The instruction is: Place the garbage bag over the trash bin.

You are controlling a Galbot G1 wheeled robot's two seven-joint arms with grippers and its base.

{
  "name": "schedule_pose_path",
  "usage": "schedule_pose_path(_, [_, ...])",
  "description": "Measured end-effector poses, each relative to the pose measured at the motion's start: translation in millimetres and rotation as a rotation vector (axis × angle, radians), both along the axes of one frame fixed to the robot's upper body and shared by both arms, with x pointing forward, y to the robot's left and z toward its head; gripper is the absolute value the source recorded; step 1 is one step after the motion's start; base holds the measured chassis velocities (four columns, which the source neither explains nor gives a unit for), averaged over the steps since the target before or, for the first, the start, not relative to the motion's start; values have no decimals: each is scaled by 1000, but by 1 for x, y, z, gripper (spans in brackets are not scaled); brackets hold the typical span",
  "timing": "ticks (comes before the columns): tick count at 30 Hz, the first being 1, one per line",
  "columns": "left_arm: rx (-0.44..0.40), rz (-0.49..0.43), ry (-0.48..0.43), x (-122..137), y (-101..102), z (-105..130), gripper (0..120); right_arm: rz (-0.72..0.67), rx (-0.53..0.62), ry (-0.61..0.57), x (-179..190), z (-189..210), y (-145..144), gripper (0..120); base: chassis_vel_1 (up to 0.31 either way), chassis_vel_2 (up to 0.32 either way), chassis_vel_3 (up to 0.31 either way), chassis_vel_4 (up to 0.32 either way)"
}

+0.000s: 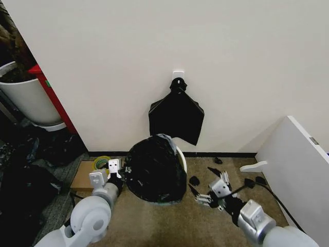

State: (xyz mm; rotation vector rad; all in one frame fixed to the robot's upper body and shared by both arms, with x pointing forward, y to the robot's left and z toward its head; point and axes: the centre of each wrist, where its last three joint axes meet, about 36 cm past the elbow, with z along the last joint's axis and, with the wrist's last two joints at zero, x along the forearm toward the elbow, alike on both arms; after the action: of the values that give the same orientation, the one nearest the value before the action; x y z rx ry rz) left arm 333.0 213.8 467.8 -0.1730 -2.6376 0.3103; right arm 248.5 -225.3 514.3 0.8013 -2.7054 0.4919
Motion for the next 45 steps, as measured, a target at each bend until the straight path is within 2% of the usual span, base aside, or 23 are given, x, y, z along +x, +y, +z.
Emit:
schedule_pose_path(2, [0, 0, 0, 0, 0, 0, 0, 0, 0, 0, 0, 0, 0, 100, 0, 0, 0, 0])
schedule_pose_path(4, [0, -23, -8, -5, -3, 0, 0, 9, 75, 15, 7, -6, 15, 99, 0, 0, 0, 0])
schedule_pose_path(5, [0, -23, -8, -5, -3, 0, 0, 9, 75, 15, 7, -6, 15, 99, 0, 0, 0, 0])
schedule_pose_path(7, [1, -30, -8, -9, -4, -1, 0, 18, 98, 18, 13, -10, 24, 94, 0, 0, 0, 0])
schedule_pose_path(8, [3, -32, -9, -11, -5, -1, 0, 22, 107, 24, 16, -11, 28, 86, 0, 0, 0, 0])
schedule_pose_path(10, [3, -33, -10, -12, -5, -1, 0, 23, 107, 27, 18, -12, 30, 84, 0, 0, 0, 0])
schedule_pose_path(12, [3, -36, -14, -16, -5, 0, 0, 23, 101, 38, 22, -16, 32, 76, 0, 0, 0, 0])
schedule_pose_path(14, [3, -36, -15, -17, -5, 1, 0, 21, 99, 42, 23, -17, 32, 73, 0, 0, 0, 0])
schedule_pose_path(17, [3, -37, -16, -20, -6, 1, 0, 18, 90, 55, 24, -20, 32, 58, 0, 0, 0, 0])
schedule_pose_path(20, [2, -38, -16, -20, -6, 1, 0, 15, 88, 57, 24, -20, 32, 52, 0, 0, 0, 0])
schedule_pose_path(22, [2, -38, -18, -21, -6, 1, 0, 13, 84, 59, 23, -21, 31, 39, 0, 0, 0, 0])
schedule_pose_path(26, [1, -39, -19, -22, -6, 2, 0, 12, 77, 58, 23, -20, 30, 30, 0, 0, 0, 0])
schedule_pose_path(28, [0, -39, -19, -22, -6, 2, 0, 12, 72, 58, 22, -20, 29, 19, 0, 0, 0, 0])
schedule_pose_path(30, [0, -39, -19, -22, -6, 2, 0, 11, 71, 57, 22, -20, 29, 15, 0, 0, 0, 0])
schedule_pose_path(33, [-3, -40, -21, -23, -7, 3, 0, 8, 66, 56, 23, -20, 28, 0, 0, 0, 0, 0])
schedule_pose_path(45, [-5, -44, -27, -26, -6, 6, 0, -2, 50, 40, 22, -18, 26, 0, 0, 0, 0, 0])
